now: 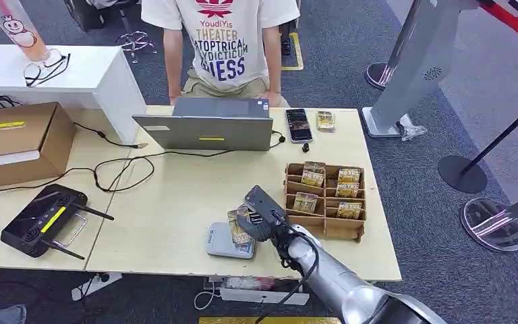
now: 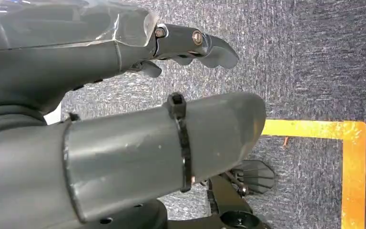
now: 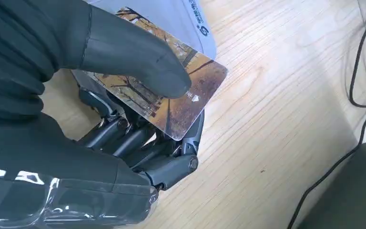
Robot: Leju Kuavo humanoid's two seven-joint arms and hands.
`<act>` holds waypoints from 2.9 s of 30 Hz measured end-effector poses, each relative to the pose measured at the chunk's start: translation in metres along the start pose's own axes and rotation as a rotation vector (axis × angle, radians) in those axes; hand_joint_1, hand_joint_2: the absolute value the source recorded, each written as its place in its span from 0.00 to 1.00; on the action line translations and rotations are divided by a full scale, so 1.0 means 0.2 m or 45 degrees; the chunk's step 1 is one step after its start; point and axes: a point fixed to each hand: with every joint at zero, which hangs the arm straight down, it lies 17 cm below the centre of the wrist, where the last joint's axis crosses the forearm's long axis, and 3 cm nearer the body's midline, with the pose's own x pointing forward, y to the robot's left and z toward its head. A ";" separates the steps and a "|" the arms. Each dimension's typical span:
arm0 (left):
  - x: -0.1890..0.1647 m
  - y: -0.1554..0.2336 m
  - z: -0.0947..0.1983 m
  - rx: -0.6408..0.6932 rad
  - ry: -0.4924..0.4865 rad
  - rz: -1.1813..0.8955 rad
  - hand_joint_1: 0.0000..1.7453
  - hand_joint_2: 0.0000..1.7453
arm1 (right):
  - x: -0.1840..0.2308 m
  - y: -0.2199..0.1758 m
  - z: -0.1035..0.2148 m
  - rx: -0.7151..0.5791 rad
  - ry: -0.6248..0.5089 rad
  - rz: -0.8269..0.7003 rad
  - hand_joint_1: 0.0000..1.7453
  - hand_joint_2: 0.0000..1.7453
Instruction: Pass the card to the sensor for recognition and then transmit it.
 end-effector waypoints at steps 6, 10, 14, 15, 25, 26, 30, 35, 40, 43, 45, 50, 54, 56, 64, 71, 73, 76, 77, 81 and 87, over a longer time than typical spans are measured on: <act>0.00 0.00 0.00 -0.001 0.000 0.003 0.00 0.00 | 0.00 0.03 0.00 0.022 0.005 0.011 1.00 1.00; 0.00 0.00 0.00 -0.001 0.003 0.008 0.00 0.00 | -0.02 0.03 0.00 0.028 0.022 0.011 1.00 1.00; 0.00 0.00 0.00 -0.001 0.003 0.009 0.00 0.00 | -0.05 0.03 0.01 0.027 0.045 0.009 1.00 1.00; 0.00 0.00 0.00 -0.001 0.003 0.009 0.00 0.00 | -0.06 0.03 0.01 0.027 0.050 0.008 1.00 1.00; 0.00 -0.01 0.00 -0.007 -0.001 -0.001 0.00 0.00 | -0.10 0.03 0.03 0.017 0.077 0.006 1.00 1.00; 0.00 -0.01 0.00 -0.009 -0.001 -0.002 0.00 0.00 | -0.11 0.02 0.03 0.016 0.078 0.006 1.00 1.00; 0.00 -0.01 0.00 -0.010 -0.003 -0.003 0.00 0.00 | -0.13 0.02 0.04 0.017 0.090 0.008 1.00 1.00; 0.01 -0.01 0.00 -0.010 -0.003 -0.001 0.00 0.00 | -0.17 0.04 0.05 0.031 0.119 0.024 1.00 1.00; 0.01 -0.01 0.00 -0.009 -0.003 0.001 0.00 0.00 | -0.21 0.05 0.06 0.045 0.162 0.062 1.00 1.00; 0.01 -0.01 0.00 -0.008 -0.003 0.001 0.00 0.00 | -0.22 0.05 0.06 0.046 0.176 0.071 1.00 1.00; 0.01 -0.01 0.00 -0.008 -0.003 0.001 0.00 0.00 | -0.23 0.05 0.06 0.050 0.185 0.089 1.00 1.00; 0.01 -0.01 0.00 -0.008 -0.004 0.001 0.00 0.00 | -0.24 0.05 0.06 0.049 0.191 0.101 1.00 1.00; 0.01 -0.01 0.00 -0.011 -0.005 -0.003 0.00 0.00 | -0.24 0.05 0.06 0.040 0.196 0.107 1.00 1.00; 0.02 -0.01 0.00 -0.015 -0.004 -0.005 0.00 0.00 | -0.24 0.05 0.06 0.044 0.194 0.106 1.00 1.00; 0.03 -0.01 0.00 -0.016 -0.003 -0.003 0.00 0.00 | -0.21 0.09 0.07 0.107 0.147 0.097 1.00 1.00; 0.04 -0.02 0.00 -0.016 -0.020 0.005 0.00 0.00 | -0.13 0.14 0.07 0.153 0.033 0.074 1.00 1.00; 0.04 -0.02 0.00 -0.016 -0.019 0.012 0.00 0.00 | -0.08 0.15 0.07 0.168 -0.017 0.067 1.00 1.00; 0.04 -0.02 0.00 -0.016 -0.019 0.012 0.00 0.00 | -0.04 0.15 0.07 0.178 -0.050 0.066 1.00 1.00; 0.04 -0.02 0.00 -0.016 -0.020 0.012 0.00 0.00 | -0.03 0.15 0.07 0.179 -0.059 0.067 1.00 1.00; 0.04 -0.02 0.00 -0.015 -0.020 0.020 0.00 0.00 | 0.05 0.16 0.06 0.189 -0.132 0.066 1.00 1.00; 0.02 -0.02 0.00 -0.014 -0.024 0.033 0.00 0.00 | 0.30 0.14 0.05 0.185 -0.322 0.057 1.00 1.00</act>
